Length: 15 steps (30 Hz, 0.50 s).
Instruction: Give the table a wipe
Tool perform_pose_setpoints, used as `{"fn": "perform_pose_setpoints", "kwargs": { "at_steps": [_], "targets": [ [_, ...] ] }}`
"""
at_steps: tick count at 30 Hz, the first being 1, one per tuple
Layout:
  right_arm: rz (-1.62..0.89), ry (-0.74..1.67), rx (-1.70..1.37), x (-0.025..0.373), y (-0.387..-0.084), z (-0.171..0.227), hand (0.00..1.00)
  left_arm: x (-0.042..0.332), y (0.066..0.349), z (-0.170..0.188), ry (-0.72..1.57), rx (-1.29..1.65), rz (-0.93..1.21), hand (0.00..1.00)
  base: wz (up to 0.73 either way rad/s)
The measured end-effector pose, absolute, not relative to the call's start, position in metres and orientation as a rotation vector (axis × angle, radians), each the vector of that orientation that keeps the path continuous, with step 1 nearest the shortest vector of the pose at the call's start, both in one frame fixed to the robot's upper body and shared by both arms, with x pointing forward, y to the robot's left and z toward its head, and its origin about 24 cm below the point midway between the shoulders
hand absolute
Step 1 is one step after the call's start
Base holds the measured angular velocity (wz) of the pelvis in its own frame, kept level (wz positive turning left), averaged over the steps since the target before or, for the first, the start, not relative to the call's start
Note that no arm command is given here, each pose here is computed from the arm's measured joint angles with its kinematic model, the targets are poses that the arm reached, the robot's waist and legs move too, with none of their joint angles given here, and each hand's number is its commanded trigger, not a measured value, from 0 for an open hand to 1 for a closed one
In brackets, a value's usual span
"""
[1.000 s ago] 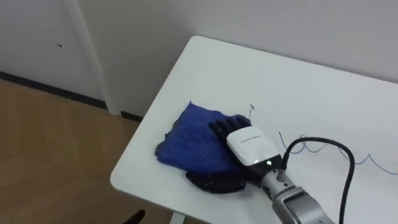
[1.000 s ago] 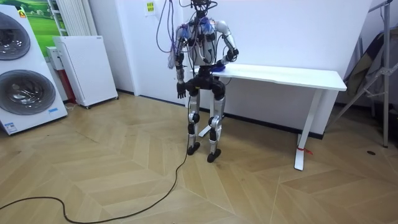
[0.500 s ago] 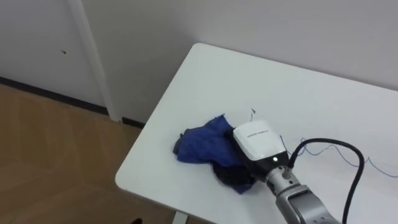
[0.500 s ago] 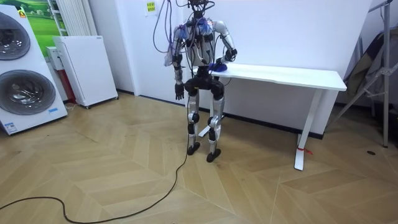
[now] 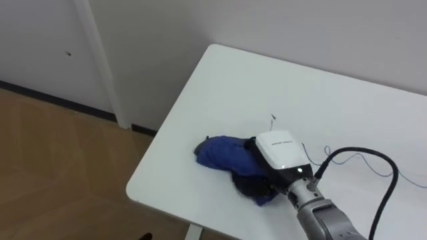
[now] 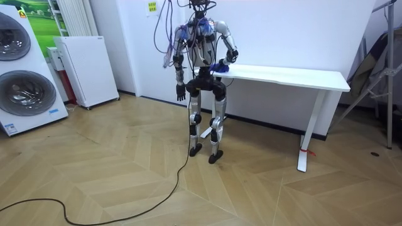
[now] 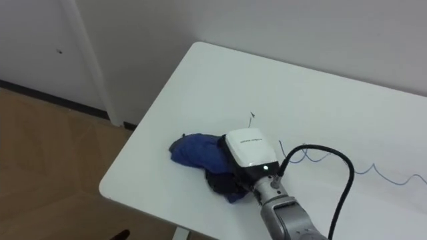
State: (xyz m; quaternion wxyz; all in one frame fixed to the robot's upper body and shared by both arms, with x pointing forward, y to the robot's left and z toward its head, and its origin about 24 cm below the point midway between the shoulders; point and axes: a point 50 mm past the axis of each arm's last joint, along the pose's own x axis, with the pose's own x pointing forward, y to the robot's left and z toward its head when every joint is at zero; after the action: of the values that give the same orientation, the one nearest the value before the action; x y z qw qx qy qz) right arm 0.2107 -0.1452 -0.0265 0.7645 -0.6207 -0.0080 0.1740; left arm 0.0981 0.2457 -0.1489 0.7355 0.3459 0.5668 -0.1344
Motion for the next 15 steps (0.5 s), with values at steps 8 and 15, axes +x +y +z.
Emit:
{"fn": "perform_pose_setpoints", "kwargs": {
  "at_steps": [8, 15],
  "targets": [
    [0.332, 0.100, -1.159, 0.211, -0.141, -0.037, 1.00, 0.095, 0.242, -0.151, 1.282, 0.761, -0.296, 0.00, -0.01],
    [0.210, 0.220, -1.029, 0.228, -0.156, -0.046, 1.00, 0.093, 0.231, -0.153, 1.288, 0.729, -0.294, 0.00, 0.03]
  ]
}}
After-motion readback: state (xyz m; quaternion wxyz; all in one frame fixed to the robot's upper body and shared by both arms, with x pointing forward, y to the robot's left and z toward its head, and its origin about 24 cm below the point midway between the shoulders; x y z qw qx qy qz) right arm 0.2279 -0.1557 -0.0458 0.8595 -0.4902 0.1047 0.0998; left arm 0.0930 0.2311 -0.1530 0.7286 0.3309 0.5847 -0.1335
